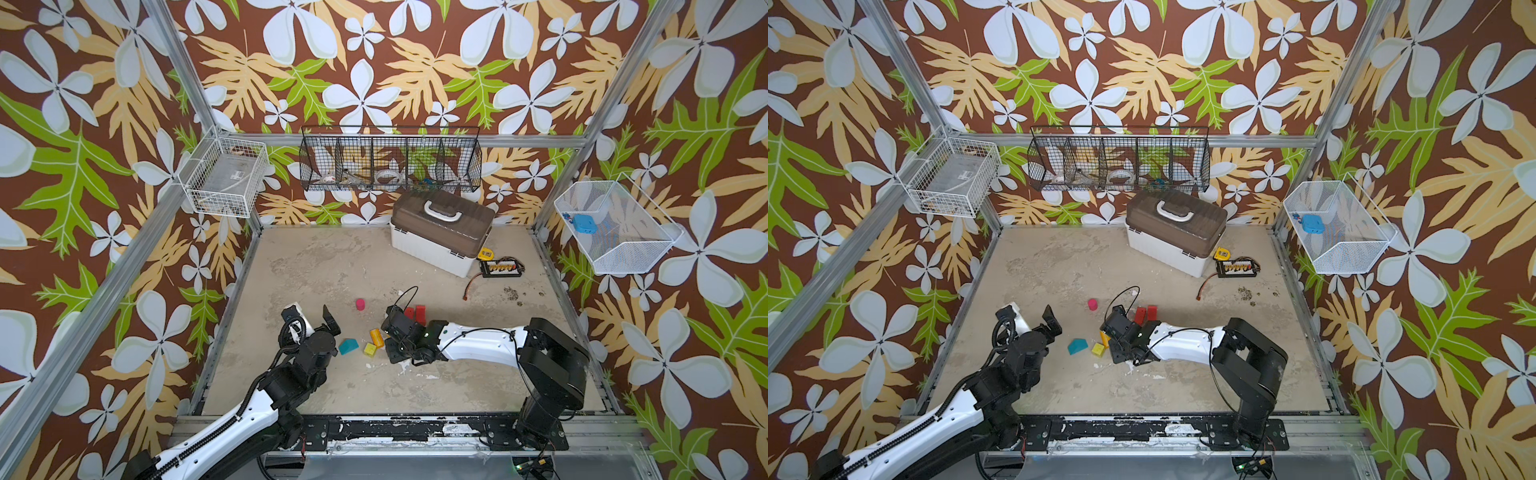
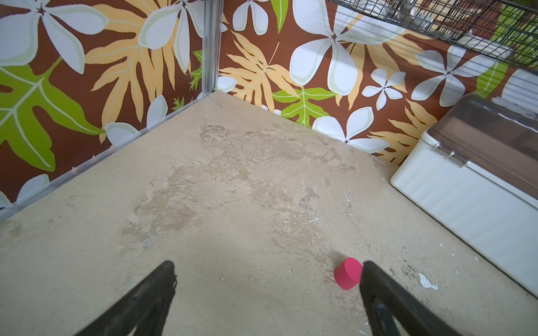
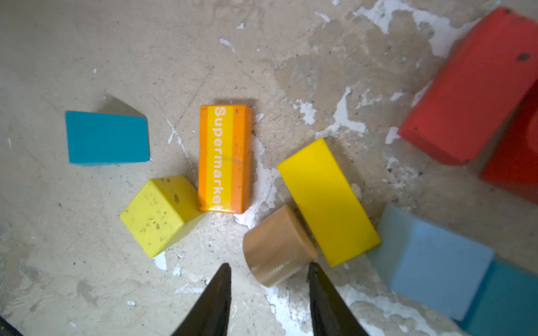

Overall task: Build the wood block tower
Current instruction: 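Lower the open right gripper over the long yellow block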

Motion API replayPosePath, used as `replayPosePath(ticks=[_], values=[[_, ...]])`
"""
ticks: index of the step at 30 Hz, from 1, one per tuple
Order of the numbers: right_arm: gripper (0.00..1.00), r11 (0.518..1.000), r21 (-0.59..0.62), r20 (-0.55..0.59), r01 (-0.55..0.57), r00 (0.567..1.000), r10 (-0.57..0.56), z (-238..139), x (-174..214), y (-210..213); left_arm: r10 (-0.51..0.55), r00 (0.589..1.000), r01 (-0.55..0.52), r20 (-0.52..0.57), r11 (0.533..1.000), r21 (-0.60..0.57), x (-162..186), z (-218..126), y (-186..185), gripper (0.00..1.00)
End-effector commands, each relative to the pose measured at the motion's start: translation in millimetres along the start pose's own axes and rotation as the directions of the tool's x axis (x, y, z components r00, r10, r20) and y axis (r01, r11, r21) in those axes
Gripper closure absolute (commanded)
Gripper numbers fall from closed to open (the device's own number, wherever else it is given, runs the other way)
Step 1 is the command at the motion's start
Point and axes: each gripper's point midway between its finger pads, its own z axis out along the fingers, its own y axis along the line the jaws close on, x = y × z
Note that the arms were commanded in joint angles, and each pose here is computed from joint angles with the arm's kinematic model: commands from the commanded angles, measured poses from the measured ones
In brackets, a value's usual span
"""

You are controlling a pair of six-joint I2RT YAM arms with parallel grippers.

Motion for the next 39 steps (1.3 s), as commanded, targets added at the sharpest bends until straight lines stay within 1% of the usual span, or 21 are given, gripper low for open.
replayPosePath(ticks=[1,5,10,19,23,27,30,36,39], values=[[0.57,1.0,-0.02,0.015,0.002,1.0,-0.001,1.5,-3.9,12.5,-0.011,1.0,0.011,0.019,1.0,-0.001,-4.3,-0.1,-0.6,0.0],[0.58,1.0,-0.021,0.013,0.015,1.0,-0.015,7.3,-3.3,23.0,-0.011,1.0,0.011,0.018,1.0,-0.001,-4.2,0.0,-0.6,0.0],[0.64,1.0,-0.012,0.002,0.011,1.0,-0.011,17.7,-3.7,25.3,-0.01,1.0,0.01,0.017,1.0,0.002,-3.7,-0.1,-0.7,0.0],[0.68,0.999,-0.044,0.007,0.019,1.0,-0.018,27.0,-11.2,39.9,-0.01,1.0,0.01,0.018,1.0,0.002,-4.0,-0.1,-0.8,0.0],[0.69,0.999,-0.034,0.013,0.024,1.0,-0.023,28.7,-15.4,41.3,-0.01,1.0,0.01,0.016,1.0,0.003,-3.6,-0.1,-0.9,0.0],[0.68,0.999,-0.013,0.025,0.036,0.999,-0.036,22.1,-19.5,38.3,-0.011,1.0,0.011,0.017,1.0,0.003,-3.9,0.0,-1.1,0.0],[0.66,0.998,0.016,0.033,0.053,0.998,-0.054,11.6,-22.1,32.8,-0.009,1.0,0.009,0.016,1.0,0.004,-3.7,-0.1,-1.4,0.0],[0.55,0.989,0.096,0.064,0.111,0.991,-0.117,-17.4,-29.0,14.3,-0.011,1.0,0.011,0.017,1.0,0.005,-4.1,-0.2,-1.3,0.0],[0.53,0.984,0.135,0.071,0.12,0.989,-0.13,-26.3,-34.9,-2.5,-0.01,1.0,0.01,0.017,1.0,0.005,-3.8,-0.2,-1.3,0.0]])
